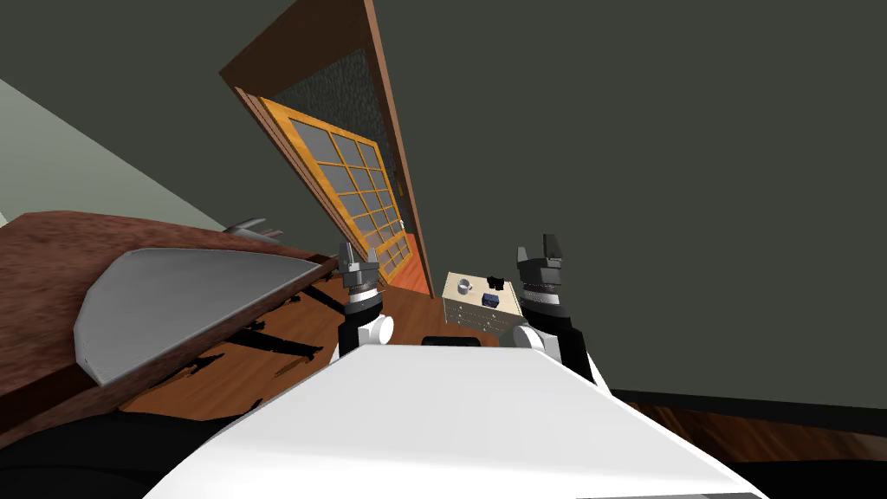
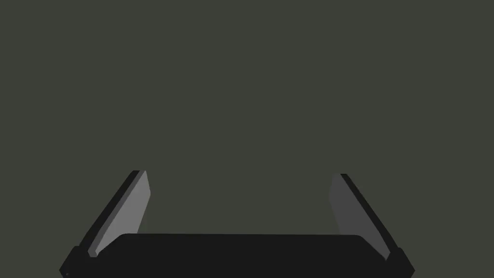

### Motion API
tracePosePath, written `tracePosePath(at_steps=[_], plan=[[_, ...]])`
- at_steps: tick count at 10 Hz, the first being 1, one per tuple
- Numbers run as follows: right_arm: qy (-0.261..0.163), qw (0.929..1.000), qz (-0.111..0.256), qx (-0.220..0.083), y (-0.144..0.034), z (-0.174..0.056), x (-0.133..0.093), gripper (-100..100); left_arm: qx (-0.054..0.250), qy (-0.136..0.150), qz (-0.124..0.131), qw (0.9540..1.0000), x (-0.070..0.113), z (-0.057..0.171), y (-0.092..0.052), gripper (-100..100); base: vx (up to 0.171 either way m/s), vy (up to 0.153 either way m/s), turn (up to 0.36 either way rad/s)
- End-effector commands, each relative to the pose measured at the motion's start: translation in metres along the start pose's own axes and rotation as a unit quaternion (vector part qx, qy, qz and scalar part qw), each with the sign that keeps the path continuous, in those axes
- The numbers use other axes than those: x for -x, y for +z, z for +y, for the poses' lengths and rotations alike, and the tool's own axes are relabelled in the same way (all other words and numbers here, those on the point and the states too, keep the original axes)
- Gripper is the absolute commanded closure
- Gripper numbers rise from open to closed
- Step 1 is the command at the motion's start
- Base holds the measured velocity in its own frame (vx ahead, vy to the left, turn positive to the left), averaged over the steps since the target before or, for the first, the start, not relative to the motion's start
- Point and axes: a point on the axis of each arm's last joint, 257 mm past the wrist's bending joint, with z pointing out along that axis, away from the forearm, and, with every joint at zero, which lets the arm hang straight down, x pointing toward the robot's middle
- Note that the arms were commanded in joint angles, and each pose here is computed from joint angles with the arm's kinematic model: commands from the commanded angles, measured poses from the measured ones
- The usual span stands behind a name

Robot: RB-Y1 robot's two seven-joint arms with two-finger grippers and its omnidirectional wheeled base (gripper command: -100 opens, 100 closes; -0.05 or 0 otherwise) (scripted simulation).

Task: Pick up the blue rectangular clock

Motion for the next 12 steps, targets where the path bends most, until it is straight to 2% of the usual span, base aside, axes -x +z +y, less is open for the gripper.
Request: tracePosePath(at_steps=[1,4,6,8,10,11,12], plan=[[-0.022,0.9996,0.018,-0.007,-0.001,-0.007,-0.002,-100,0.000,0.000,0.000,1.0000,0.000,0.000,0.000,0,-0.001,0.001,0.042],[-0.066,0.9966,0.045,-0.022,-0.004,-0.024,-0.003,-100,0.000,0.000,0.000,1.0000,0.000,0.000,0.000,0,-0.001,-0.001,0.060],[-0.104,0.9919,0.065,-0.035,-0.007,-0.040,-0.002,-100,0.000,0.000,0.000,1.0000,0.000,0.000,0.000,0,0.003,0.000,0.087],[-0.147,0.9840,0.088,-0.050,-0.011,-0.059,-0.002,-100,0.000,0.000,0.000,1.0000,0.000,0.000,0.000,0,0.007,0.000,0.109],[-0.193,0.9722,0.116,-0.064,-0.017,-0.081,-0.001,-100,0.000,0.000,0.000,1.0000,0.000,0.000,0.000,0,0.010,0.001,0.144],[-0.193,0.9720,0.116,-0.066,-0.017,-0.082,-0.001,-100,0.000,0.000,0.000,1.0000,0.000,0.000,0.000,0,0.008,-0.003,0.040],[-0.217,0.9643,0.132,-0.074,-0.021,-0.095,-0.001,-100,0.000,0.000,0.000,1.0000,0.000,0.000,0.000,0,0.007,0.002,0.067]])
